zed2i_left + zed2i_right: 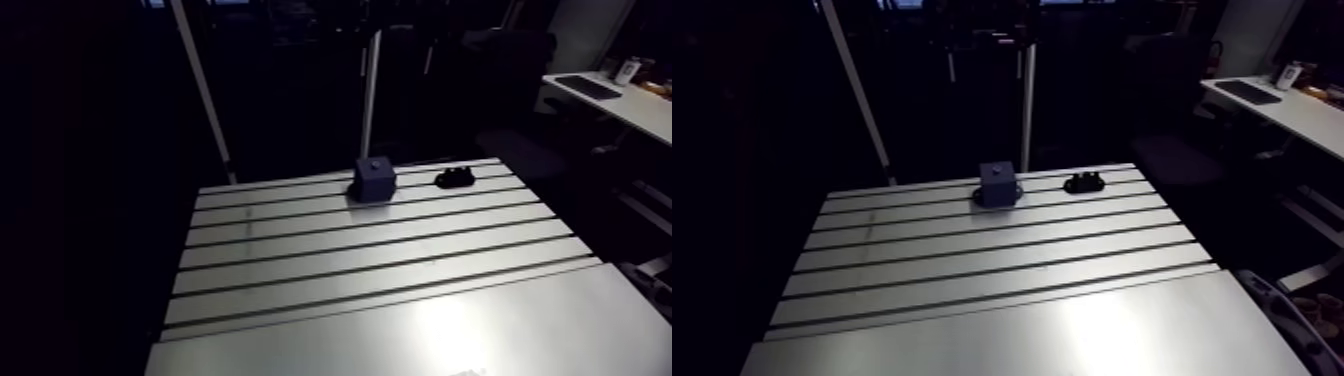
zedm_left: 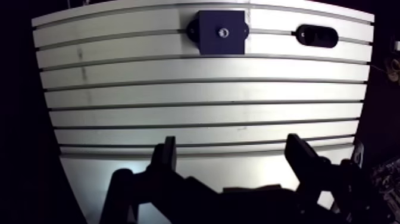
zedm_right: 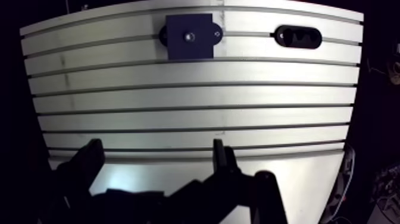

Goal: Pick up the M10 bolt and insert it into the hole until fully seated.

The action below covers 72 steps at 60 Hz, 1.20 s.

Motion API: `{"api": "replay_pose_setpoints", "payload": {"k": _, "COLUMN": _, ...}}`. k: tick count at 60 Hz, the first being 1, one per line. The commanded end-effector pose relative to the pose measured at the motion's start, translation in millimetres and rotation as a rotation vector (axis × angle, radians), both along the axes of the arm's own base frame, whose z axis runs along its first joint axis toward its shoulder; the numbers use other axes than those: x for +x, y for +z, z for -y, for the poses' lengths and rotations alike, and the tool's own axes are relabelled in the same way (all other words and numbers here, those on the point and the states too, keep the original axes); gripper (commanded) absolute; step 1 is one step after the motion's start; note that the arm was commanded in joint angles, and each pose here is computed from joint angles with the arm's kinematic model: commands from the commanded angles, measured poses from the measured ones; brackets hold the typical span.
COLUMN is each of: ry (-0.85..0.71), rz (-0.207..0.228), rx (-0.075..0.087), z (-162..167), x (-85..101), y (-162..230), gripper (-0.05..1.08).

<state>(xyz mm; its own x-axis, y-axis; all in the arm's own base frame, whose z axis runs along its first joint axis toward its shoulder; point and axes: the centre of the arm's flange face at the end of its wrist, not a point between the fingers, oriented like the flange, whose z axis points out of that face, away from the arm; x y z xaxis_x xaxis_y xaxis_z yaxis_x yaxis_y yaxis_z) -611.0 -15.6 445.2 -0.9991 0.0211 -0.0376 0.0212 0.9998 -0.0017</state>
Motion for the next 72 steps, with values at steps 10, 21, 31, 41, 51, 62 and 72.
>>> {"api": "replay_pose_setpoints", "payload": {"k": 10, "ry": 0.007, "rz": -0.036, "rx": -0.010, "z": 41, "x": 95.2, "y": 80, "gripper": 0.00}}
{"api": "replay_pose_setpoints", "payload": {"k": 21, "ry": 0.010, "rz": -0.019, "rx": -0.017, "z": 43, "x": 95.4, "y": 78, "gripper": 0.00}}
{"api": "replay_pose_setpoints", "payload": {"k": 31, "ry": 0.011, "rz": -0.012, "rx": -0.012, "z": 44, "x": 93.8, "y": 75, "gripper": 0.00}}
{"api": "replay_pose_setpoints", "payload": {"k": 41, "ry": 0.013, "rz": -0.005, "rx": 0.011, "z": 41, "x": 92.7, "y": 73, "gripper": 0.00}}
{"api": "replay_pose_setpoints", "payload": {"k": 51, "ry": 0.021, "rz": 0.022, "rx": 0.034, "z": 38, "x": 85.2, "y": 62, "gripper": 0.00}}
{"api": "replay_pose_setpoints", "payload": {"k": 62, "ry": 0.038, "rz": 0.021, "rx": 0.035, "z": 42, "x": 83.0, "y": 63, "gripper": 0.00}}
{"api": "replay_pose_setpoints", "payload": {"k": 72, "ry": 0.042, "rz": 0.019, "rx": 0.034, "z": 44, "x": 82.4, "y": 63, "gripper": 0.00}}
